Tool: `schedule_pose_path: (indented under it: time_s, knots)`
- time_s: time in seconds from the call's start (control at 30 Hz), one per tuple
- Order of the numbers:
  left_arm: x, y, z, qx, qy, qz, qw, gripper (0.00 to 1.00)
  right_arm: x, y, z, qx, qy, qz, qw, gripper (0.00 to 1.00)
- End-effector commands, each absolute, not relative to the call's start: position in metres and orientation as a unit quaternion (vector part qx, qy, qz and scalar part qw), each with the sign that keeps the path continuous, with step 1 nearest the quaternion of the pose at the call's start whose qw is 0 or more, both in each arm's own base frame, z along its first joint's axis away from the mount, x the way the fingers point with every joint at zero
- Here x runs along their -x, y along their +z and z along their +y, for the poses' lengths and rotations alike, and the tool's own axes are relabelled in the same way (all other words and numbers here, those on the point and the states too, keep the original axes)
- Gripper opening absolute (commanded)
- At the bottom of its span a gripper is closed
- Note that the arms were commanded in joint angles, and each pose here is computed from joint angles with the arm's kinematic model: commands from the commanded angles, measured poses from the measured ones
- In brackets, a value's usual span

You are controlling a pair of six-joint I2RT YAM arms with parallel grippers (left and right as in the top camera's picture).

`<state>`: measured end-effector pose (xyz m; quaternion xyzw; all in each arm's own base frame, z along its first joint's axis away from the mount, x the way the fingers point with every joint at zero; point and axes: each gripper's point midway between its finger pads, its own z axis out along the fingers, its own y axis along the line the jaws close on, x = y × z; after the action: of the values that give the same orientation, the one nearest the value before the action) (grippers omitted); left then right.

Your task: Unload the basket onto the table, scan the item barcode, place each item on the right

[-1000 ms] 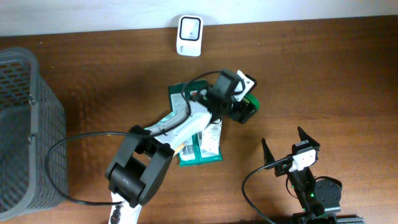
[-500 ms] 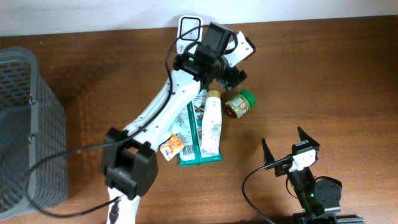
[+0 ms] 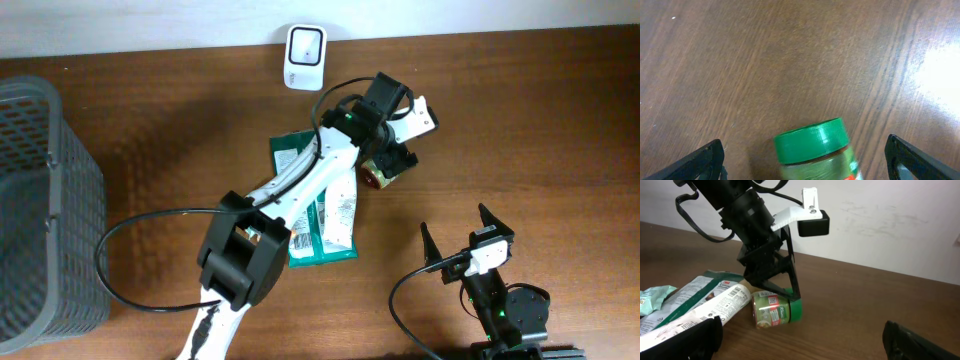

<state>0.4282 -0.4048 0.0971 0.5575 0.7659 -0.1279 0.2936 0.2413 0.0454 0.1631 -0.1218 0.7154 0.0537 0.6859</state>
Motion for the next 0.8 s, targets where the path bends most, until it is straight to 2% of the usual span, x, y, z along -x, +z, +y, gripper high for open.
schedule_pose_path:
  time_s: [0.0, 0.13, 0.37, 0.43, 0.53, 0.6, 0.7, 0.77]
  knots:
    - [-0.421, 0.085, -0.417, -0.573, -0.137, 0.755, 0.288, 0.93, -0.241, 0.162, 0.047, 0.122, 0.056, 0.716, 0.686, 0.98]
    - [-0.417, 0.054, -0.424, -0.579, -0.131, 0.758, 0.27, 0.95, -0.241, 0.162, 0.047, 0.122, 0.057, 0.716, 0.686, 0.98]
    - [-0.418, 0.028, -0.421, -0.579, -0.121, 0.765, 0.254, 0.96, -0.241, 0.162, 0.047, 0.122, 0.057, 0.716, 0.686, 0.98]
    - [-0.417, 0.029, -0.422, -0.58, -0.125, 0.764, 0.254, 0.9, -0.241, 0.162, 0.047, 0.122, 0.057, 0.716, 0.686, 0.98]
    - [-0.413, 0.029, -0.426, -0.583, -0.134, 0.76, 0.252, 0.76, -0.241, 0.162, 0.047, 0.122, 0.056, 0.716, 0.686, 0.98]
    - [-0.414, 0.03, -0.426, -0.583, -0.134, 0.76, 0.254, 0.72, -0.241, 0.162, 0.047, 0.122, 0.056, 0.716, 0.686, 0.98]
    - [-0.415, 0.03, -0.426, -0.583, -0.133, 0.76, 0.256, 0.58, -0.241, 0.162, 0.047, 0.122, 0.057, 0.716, 0.686, 0.98]
    - [-0.416, 0.033, -0.427, -0.582, -0.133, 0.759, 0.259, 0.54, -0.241, 0.162, 0.047, 0.122, 0.057, 0.716, 0.686, 0.98]
